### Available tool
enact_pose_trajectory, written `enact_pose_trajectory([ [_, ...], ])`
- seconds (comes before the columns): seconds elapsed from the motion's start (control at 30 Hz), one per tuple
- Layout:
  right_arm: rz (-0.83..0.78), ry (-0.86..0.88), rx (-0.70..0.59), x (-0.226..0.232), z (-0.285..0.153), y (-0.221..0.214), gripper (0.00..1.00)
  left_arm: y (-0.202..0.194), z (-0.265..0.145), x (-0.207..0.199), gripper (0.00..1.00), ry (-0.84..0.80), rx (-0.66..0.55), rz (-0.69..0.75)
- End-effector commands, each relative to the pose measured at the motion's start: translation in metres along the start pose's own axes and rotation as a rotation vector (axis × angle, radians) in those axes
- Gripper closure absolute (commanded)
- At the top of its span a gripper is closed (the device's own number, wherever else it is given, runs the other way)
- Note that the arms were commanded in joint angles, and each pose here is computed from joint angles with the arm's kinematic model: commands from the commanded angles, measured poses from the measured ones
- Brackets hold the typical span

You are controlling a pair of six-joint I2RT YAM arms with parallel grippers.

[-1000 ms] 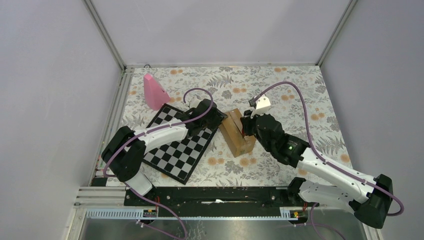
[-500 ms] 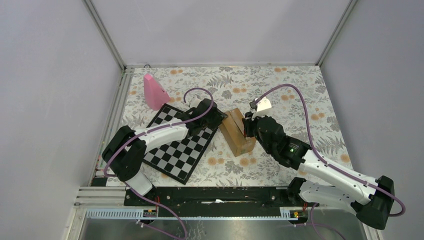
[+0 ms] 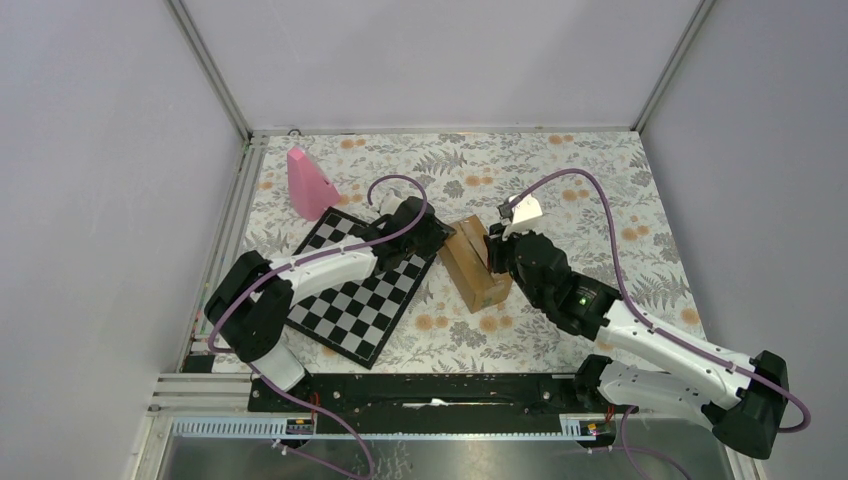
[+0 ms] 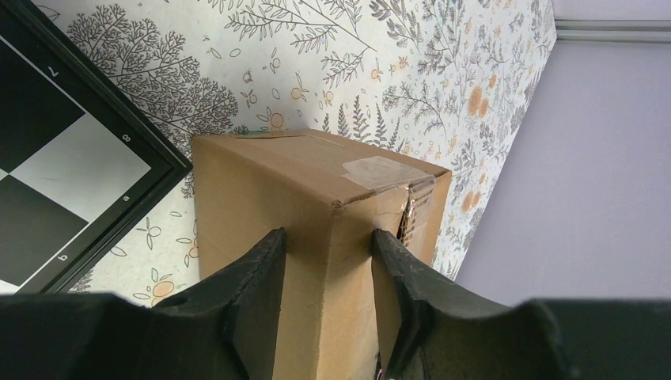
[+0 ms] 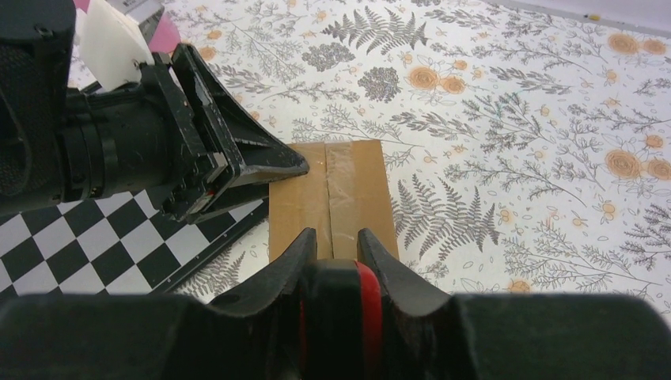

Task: Unpack the express box
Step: Cut the express box at the center of the board.

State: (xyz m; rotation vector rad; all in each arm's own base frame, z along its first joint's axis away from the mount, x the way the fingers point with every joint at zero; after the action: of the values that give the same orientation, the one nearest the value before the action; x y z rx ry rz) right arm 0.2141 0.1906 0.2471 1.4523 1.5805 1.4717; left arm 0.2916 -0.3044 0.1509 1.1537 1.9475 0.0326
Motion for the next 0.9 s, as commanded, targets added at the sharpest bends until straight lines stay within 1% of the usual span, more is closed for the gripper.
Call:
enact_pose_trajectory([
  [0.0,0.021,0.038,-0.029,0.007,-0.001,0.003,1.0,-0.01,0.013,0.031,1.0,0.14,0.024,0.024],
  [0.23,0.021,0.026,-0.018,0.003,-0.003,-0.003,1.0,-0.011,0.014,0.033,1.0,0.147,0.026,0.019],
  [0.43,-0.014,0.012,-0.011,-0.001,-0.01,0.002,1.0,-0.012,0.015,0.037,1.0,0.159,0.027,0.006],
  [0.7,-0.072,0.029,-0.011,0.001,-0.005,-0.003,1.0,-0.014,0.016,0.037,1.0,0.158,0.036,0.006],
  [0.73,-0.061,0.047,-0.041,0.005,-0.005,0.002,1.0,-0.014,0.016,0.038,1.0,0.161,0.036,0.007],
  [0.87,-0.052,0.086,-0.078,0.013,-0.009,0.017,1.0,-0.014,0.016,0.038,1.0,0.162,0.035,0.008],
])
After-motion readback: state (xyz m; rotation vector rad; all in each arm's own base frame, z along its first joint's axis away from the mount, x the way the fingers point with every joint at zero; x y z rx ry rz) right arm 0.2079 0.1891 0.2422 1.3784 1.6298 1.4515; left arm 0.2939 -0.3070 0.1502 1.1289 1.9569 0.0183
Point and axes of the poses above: each gripper's point midway between its finger pads, its own z axis out along the fingers, its own x axis along the line the jaws close on, y = z × x, the point moved 5 cm from there along -z, back along the fingers, and after that the axes turned 14 degrees about z, right-handed, at the moved point
